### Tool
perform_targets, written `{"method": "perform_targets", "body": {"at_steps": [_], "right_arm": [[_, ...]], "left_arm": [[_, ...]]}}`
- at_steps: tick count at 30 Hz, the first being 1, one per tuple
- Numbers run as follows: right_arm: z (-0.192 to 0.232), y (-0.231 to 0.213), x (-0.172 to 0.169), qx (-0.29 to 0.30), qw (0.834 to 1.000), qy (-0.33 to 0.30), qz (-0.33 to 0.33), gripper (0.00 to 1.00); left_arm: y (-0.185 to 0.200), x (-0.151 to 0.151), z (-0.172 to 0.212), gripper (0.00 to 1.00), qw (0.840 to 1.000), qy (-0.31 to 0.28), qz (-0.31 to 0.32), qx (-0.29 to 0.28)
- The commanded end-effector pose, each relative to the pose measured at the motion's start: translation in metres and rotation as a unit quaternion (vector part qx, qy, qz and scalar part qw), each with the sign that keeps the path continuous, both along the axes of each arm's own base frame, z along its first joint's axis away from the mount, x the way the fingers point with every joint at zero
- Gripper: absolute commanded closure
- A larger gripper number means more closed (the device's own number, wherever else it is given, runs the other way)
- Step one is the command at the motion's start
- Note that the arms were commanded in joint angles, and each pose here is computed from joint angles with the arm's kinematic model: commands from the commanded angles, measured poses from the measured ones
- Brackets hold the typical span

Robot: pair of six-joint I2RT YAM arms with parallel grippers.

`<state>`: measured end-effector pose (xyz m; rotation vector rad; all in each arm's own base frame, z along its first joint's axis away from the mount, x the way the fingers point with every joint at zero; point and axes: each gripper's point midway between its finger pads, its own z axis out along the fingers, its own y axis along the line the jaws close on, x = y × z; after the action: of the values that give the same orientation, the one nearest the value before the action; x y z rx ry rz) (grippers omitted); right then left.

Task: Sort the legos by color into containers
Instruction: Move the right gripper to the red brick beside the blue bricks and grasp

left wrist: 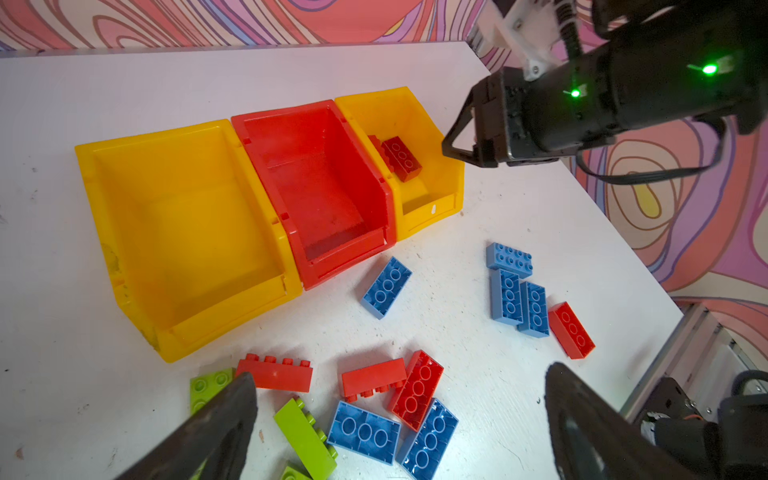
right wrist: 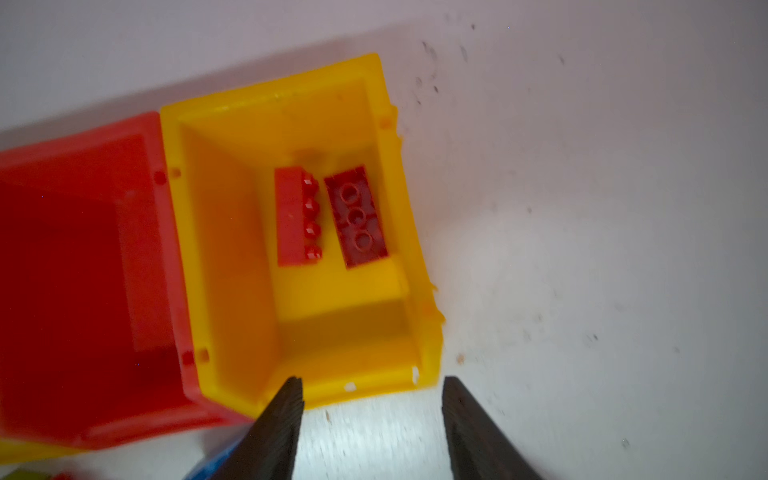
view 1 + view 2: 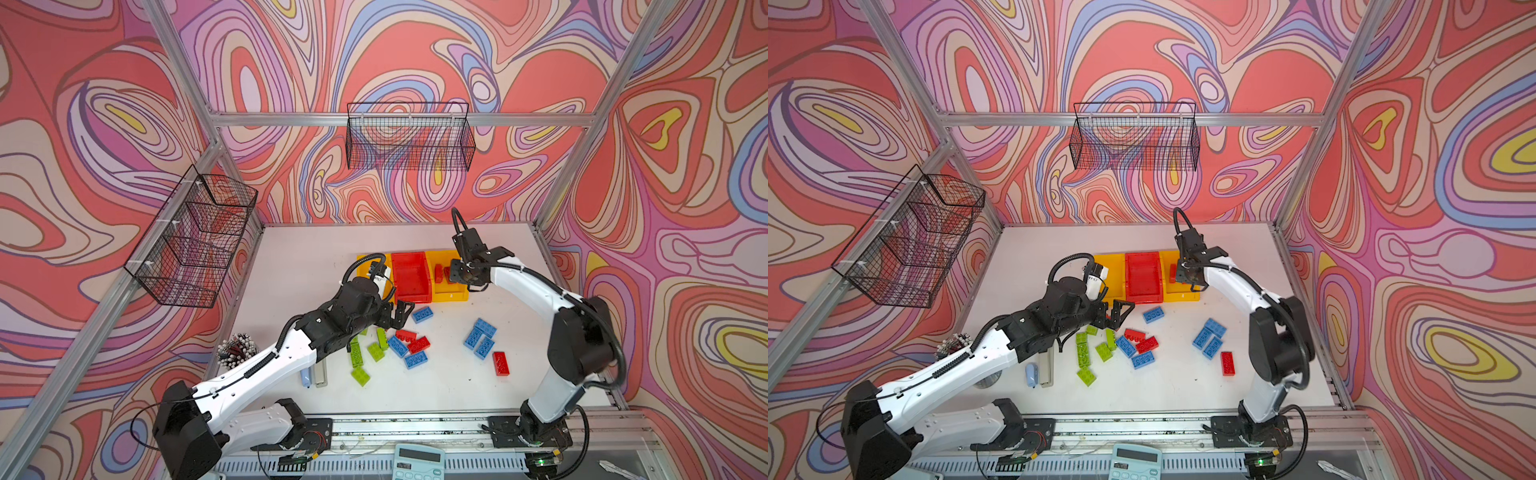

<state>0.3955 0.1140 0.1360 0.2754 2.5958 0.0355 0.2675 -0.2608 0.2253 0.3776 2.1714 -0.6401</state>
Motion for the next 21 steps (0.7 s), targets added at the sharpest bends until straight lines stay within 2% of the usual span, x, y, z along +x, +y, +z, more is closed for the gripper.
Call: {"method": "perform_targets", "body": {"at_steps": [1, 5, 11, 16, 21], "right_arm": [[-0.003, -0.032, -0.050, -0.014, 0.997, 0.016, -0.071, 0.43], [-0.017, -0.064, -0.111, -0.020, 0.990, 0.040, -0.137, 0.40], [-0.048, -0.085, -0.177, -0.004, 0.975, 0.083, -0.204, 0.37], [-0.070, -0.091, -0.205, 0.003, 0.966, 0.114, -0.231, 0.34], [-0.088, -0.085, -0.215, 0.028, 0.964, 0.126, -0.231, 0.34]], "left_arm": [[-0.015, -0.005, 0.001, 0.00, 1.000, -0.001, -0.022, -0.014], [-0.031, -0.014, -0.002, 0.00, 0.999, 0.006, -0.046, -0.024], [-0.047, -0.027, -0.008, 0.00, 0.997, 0.012, -0.067, -0.029], [-0.048, -0.034, -0.010, 0.00, 0.997, 0.016, -0.070, -0.030], [-0.040, -0.037, -0.012, 0.00, 0.998, 0.014, -0.058, -0.029]]}}
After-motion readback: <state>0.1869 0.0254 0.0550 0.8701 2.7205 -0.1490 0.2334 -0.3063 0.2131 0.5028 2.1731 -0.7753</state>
